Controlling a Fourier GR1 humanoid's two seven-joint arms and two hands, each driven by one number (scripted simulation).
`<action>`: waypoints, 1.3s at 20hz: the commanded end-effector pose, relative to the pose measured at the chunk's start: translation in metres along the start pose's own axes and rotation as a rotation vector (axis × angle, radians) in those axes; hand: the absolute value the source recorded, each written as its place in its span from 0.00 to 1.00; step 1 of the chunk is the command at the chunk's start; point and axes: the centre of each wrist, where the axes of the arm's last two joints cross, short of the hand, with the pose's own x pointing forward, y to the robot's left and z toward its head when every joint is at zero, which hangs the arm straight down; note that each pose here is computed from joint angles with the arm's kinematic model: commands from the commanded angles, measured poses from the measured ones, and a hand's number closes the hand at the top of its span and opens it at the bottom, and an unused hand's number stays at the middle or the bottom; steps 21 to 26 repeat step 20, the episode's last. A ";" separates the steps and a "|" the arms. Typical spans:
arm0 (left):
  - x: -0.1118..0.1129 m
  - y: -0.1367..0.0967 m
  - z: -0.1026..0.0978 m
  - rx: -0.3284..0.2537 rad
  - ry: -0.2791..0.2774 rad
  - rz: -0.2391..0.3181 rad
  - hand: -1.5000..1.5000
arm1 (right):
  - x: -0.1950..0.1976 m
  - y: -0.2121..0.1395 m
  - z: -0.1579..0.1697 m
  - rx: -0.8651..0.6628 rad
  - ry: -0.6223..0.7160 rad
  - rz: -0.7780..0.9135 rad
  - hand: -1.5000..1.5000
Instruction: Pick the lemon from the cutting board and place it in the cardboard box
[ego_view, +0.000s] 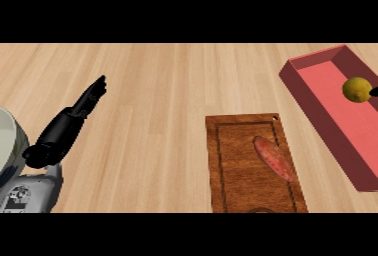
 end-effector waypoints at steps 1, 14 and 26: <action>0.001 0.002 -0.004 -0.008 0.001 0.000 0.50 | 0.001 0.016 -0.001 0.060 -0.126 -0.034 0.00; -0.001 0.000 -0.004 0.002 0.006 -0.006 0.50 | -0.036 -0.012 0.000 -0.355 -0.282 -1.099 0.00; 0.005 0.007 -0.006 0.012 0.006 0.004 0.50 | -0.113 -0.011 0.006 -0.482 -0.254 -1.145 0.00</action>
